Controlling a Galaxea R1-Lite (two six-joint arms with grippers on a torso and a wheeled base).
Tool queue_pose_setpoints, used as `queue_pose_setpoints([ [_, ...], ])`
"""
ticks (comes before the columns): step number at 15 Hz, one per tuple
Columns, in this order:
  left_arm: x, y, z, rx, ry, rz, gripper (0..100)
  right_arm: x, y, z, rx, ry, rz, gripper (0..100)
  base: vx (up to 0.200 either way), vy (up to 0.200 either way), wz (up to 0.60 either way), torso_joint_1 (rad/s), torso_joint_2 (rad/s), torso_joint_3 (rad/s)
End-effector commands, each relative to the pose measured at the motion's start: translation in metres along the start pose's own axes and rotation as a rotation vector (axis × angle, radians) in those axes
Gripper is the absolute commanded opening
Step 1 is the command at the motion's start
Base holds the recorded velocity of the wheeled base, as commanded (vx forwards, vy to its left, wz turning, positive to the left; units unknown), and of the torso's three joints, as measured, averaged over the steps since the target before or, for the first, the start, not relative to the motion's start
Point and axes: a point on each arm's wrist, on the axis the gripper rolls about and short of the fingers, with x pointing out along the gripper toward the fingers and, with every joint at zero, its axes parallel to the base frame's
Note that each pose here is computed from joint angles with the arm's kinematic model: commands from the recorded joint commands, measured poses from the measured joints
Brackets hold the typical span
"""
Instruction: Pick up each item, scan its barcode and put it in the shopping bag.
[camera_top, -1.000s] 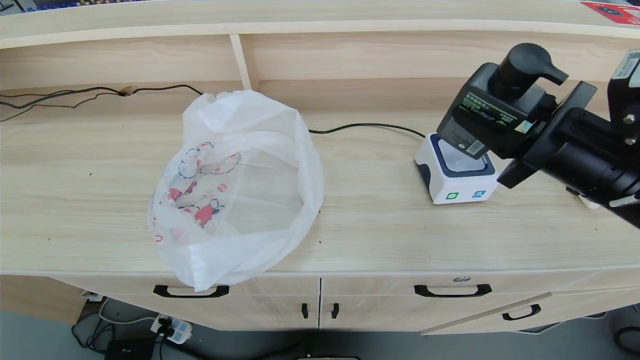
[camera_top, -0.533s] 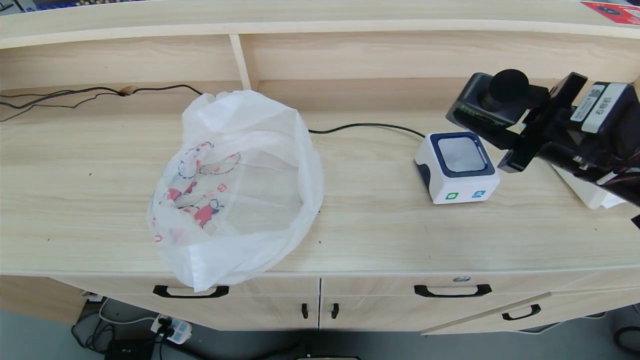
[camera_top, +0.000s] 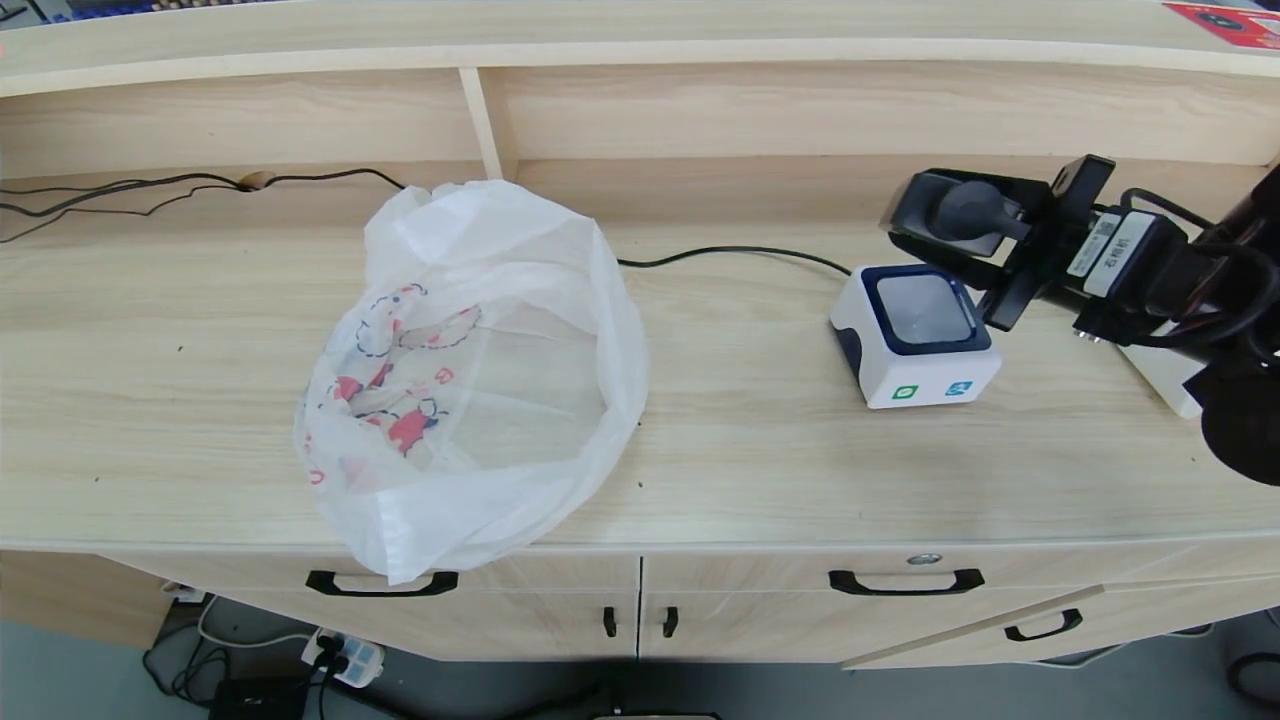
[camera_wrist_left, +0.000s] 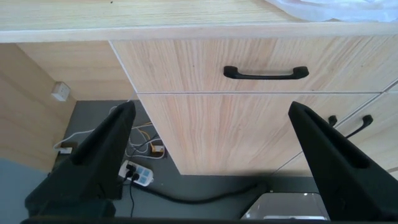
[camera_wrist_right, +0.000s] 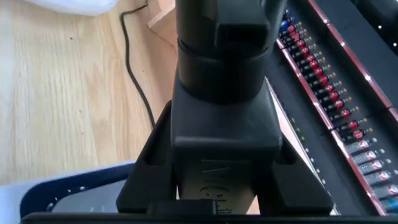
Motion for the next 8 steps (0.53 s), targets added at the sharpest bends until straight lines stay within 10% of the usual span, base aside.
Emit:
queue_pose_setpoints([
  [1,0.0,0.0,0.0001,-0.005,-0.001,0.0,100,-0.0106,0.0036,-0.0163,0.009,0.045,0.011,0,0.0,0.0,0.0,0.0,0.0,0.0],
  [8,0.0,0.0,0.0001,-0.006,-0.001,0.0,100,-0.0166,0.0075,-0.0175,0.028,0.069,0.015,0,0.0,0.0,0.0,0.0,0.0,0.0],
])
